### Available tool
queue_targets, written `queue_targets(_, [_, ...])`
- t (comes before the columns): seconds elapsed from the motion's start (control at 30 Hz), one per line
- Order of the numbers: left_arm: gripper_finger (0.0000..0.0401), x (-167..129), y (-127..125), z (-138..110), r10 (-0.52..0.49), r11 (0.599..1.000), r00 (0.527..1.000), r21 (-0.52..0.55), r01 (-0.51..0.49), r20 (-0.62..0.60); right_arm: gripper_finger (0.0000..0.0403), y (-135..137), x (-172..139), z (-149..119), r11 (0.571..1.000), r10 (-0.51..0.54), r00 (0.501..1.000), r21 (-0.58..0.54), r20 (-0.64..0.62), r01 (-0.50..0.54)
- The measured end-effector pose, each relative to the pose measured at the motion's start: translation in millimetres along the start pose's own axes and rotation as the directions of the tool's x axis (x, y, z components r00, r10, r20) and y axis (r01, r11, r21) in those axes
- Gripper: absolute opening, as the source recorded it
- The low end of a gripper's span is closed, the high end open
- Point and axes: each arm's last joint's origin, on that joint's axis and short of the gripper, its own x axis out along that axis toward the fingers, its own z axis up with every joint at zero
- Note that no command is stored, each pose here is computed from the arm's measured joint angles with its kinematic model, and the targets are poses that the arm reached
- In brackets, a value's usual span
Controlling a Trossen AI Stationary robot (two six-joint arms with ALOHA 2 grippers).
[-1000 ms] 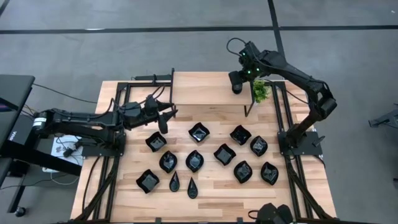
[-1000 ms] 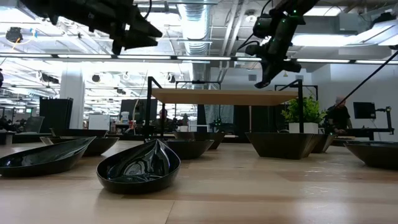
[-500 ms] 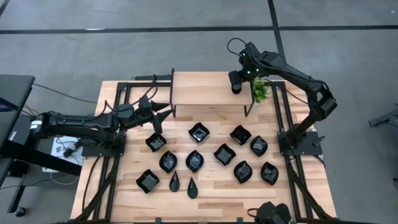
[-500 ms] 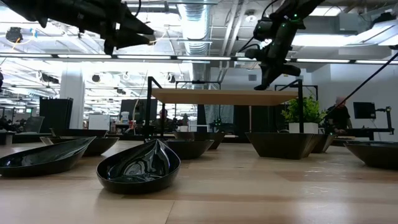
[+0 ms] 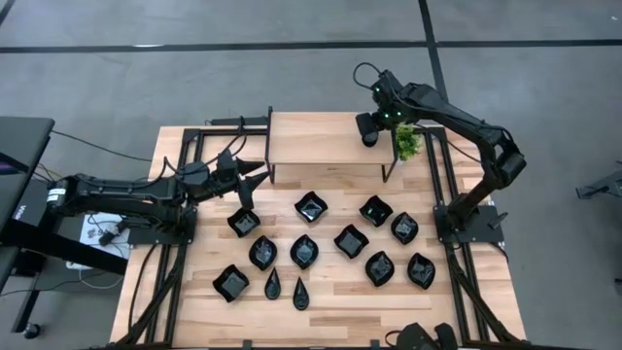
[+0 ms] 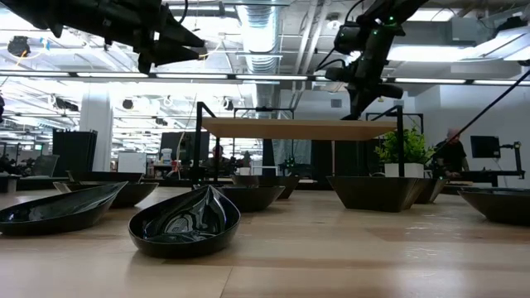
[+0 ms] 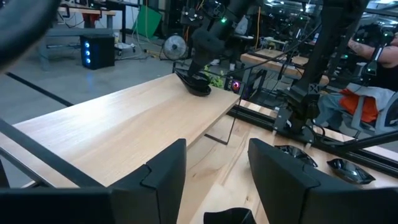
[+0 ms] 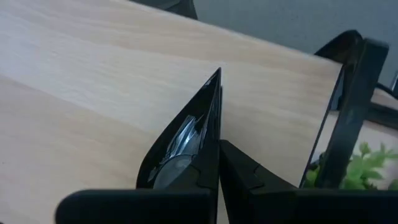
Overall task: Pick & Place Mini shaped plates
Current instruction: Stack the drop-shaped plate on top of the other drop-shaped plates on the shelf
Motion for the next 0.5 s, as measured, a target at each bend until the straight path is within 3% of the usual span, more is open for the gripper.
queue_targets(0.5, [0.0177, 0.1, 0.0, -0.4, 0.001, 1.0, 1.0, 0.002, -0.001, -0.004, 0.0001, 10.5, -1.1, -5.2, 0.999, -0.041, 0.999, 0.007, 0.025, 0.041])
